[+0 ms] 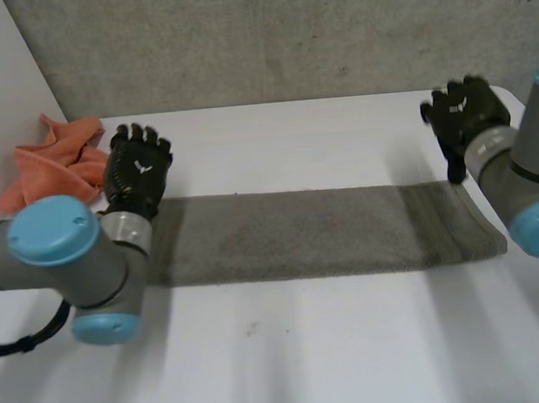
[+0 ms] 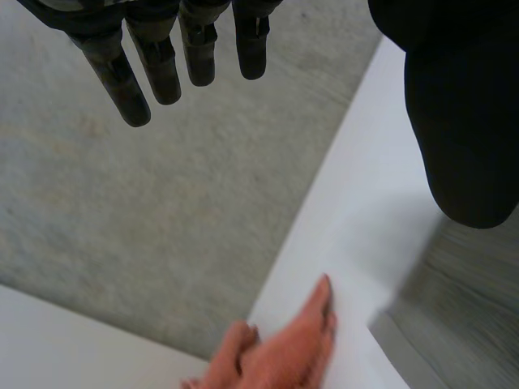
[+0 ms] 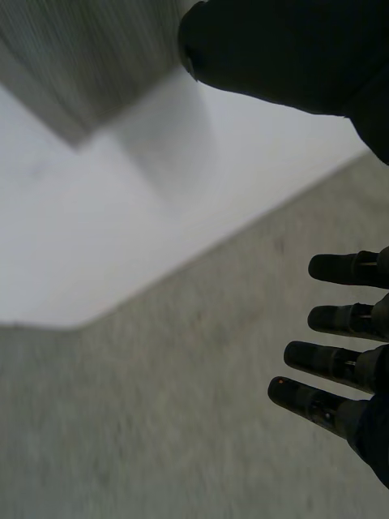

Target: Fold the laundry.

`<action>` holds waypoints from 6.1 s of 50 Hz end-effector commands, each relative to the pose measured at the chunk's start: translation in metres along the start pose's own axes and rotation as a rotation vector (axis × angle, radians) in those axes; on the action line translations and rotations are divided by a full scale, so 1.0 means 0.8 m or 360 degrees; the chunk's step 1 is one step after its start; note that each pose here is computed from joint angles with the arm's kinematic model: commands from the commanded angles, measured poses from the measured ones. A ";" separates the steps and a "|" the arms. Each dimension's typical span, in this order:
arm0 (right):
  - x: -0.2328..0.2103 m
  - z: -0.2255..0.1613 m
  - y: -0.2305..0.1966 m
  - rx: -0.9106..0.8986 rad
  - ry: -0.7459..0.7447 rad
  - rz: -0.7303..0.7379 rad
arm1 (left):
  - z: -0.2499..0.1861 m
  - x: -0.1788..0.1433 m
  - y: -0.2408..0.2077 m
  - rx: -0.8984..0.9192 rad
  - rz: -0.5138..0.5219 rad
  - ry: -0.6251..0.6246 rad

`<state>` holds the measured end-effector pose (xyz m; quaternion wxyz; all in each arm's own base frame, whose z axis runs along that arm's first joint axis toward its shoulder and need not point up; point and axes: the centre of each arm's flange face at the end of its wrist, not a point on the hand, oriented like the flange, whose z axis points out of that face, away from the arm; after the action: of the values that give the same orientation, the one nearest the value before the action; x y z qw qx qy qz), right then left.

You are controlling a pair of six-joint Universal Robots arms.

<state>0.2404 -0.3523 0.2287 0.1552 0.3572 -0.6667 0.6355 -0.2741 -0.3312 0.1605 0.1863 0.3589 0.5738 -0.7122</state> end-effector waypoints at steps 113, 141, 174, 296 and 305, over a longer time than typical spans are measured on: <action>-0.086 -0.086 0.028 0.0068 -0.0320 -0.0080 | -0.086 0.054 -0.082 -0.0195 -0.0533 0.0586; -0.103 -0.082 -0.029 0.0212 -0.0664 0.0855 | -0.085 0.017 -0.126 -0.0022 -0.0973 0.0611; -0.102 -0.091 -0.002 -0.0036 -0.0601 0.0861 | -0.094 0.006 -0.143 -0.0126 -0.0792 0.0705; 0.182 0.172 0.289 -0.0365 0.0529 0.0882 | -0.106 -0.012 -0.196 0.0146 -0.1220 0.1028; 0.178 0.147 0.316 -0.0800 0.0465 0.0259 | -0.110 -0.011 -0.194 0.0125 -0.1223 0.1034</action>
<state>0.0109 -0.5300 0.1243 0.1758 0.0863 -0.7942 0.5752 -0.3479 -0.2081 0.2664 -0.2916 0.3316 0.6634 -0.6041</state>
